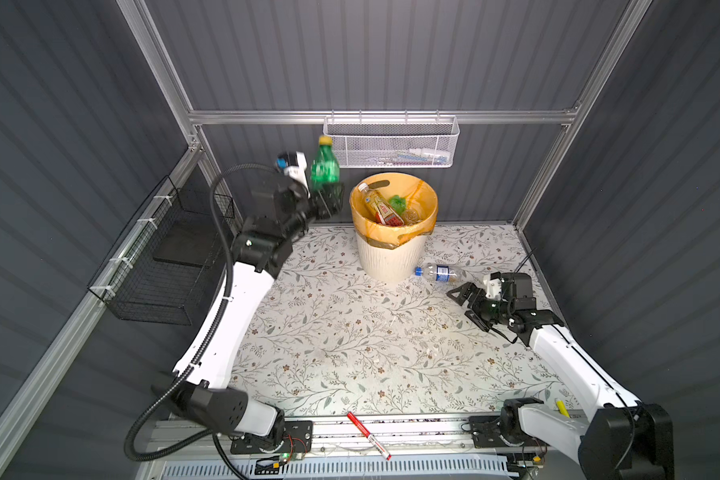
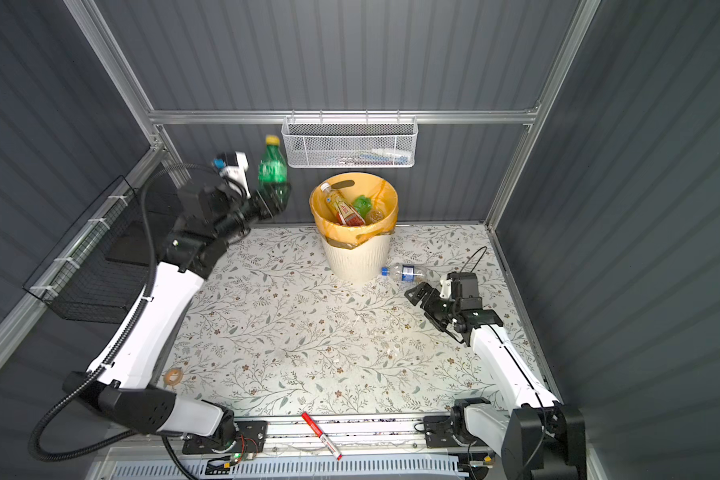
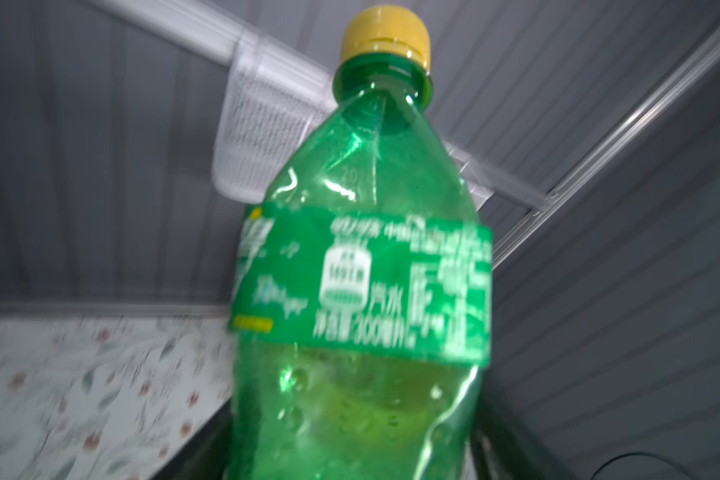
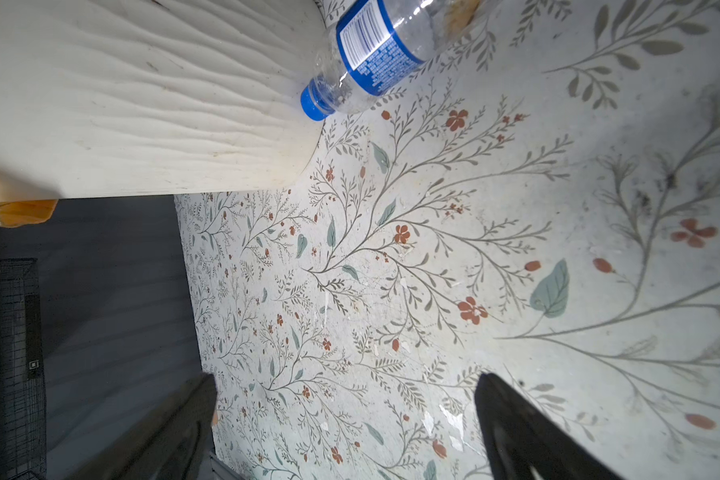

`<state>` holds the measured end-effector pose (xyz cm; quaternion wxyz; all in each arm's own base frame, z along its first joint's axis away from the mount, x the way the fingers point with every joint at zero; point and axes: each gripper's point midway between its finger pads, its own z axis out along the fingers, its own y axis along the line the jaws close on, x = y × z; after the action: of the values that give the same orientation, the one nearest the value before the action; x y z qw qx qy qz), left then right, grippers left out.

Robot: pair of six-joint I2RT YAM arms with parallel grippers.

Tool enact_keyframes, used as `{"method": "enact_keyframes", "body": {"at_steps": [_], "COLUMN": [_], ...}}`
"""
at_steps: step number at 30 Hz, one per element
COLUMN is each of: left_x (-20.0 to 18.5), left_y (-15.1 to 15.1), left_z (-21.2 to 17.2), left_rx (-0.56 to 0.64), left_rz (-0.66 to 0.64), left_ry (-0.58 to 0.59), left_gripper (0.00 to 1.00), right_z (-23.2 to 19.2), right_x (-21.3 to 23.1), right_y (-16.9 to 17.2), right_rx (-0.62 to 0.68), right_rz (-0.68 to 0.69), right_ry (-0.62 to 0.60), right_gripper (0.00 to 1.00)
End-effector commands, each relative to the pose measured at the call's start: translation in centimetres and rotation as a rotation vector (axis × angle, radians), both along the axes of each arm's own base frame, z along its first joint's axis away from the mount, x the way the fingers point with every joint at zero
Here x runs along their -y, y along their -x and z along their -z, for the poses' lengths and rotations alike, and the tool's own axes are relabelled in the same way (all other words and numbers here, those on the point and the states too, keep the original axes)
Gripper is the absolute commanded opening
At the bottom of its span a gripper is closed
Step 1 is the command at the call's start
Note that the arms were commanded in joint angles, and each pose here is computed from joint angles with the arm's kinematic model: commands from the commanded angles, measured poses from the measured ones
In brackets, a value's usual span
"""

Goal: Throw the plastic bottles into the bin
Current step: 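Carry the green bottle over the bin and open the left gripper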

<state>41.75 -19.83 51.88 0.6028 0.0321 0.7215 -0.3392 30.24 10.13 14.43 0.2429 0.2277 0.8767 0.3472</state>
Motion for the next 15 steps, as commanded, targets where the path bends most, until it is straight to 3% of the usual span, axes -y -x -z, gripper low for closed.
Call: {"method": "enact_keyframes", "body": {"at_steps": [1,6,15], "left_x": [5.9,7.1,3.5], "left_y": [-2.1,-5.4,-3.8], "left_z": [4.2,6.6,4.8], "left_rx": [-0.15,-0.195,-0.134], "left_rz": [0.2,0.178,0.079], "left_ry": [-0.1,-0.136,-0.159], "left_gripper": [1.0,1.0,1.0], "right_z": [-0.9,-0.8,0.1], "right_x": [-0.5,-0.6,-0.8], "right_y": [-0.5,-0.3,-0.7], "right_rx": [0.028,0.023,-0.003], "right_rz": [-0.004,-0.006,-0.015], "right_ry": [-0.018,-0.016,-0.005], "right_gripper": [0.99,0.99,0.99]}}
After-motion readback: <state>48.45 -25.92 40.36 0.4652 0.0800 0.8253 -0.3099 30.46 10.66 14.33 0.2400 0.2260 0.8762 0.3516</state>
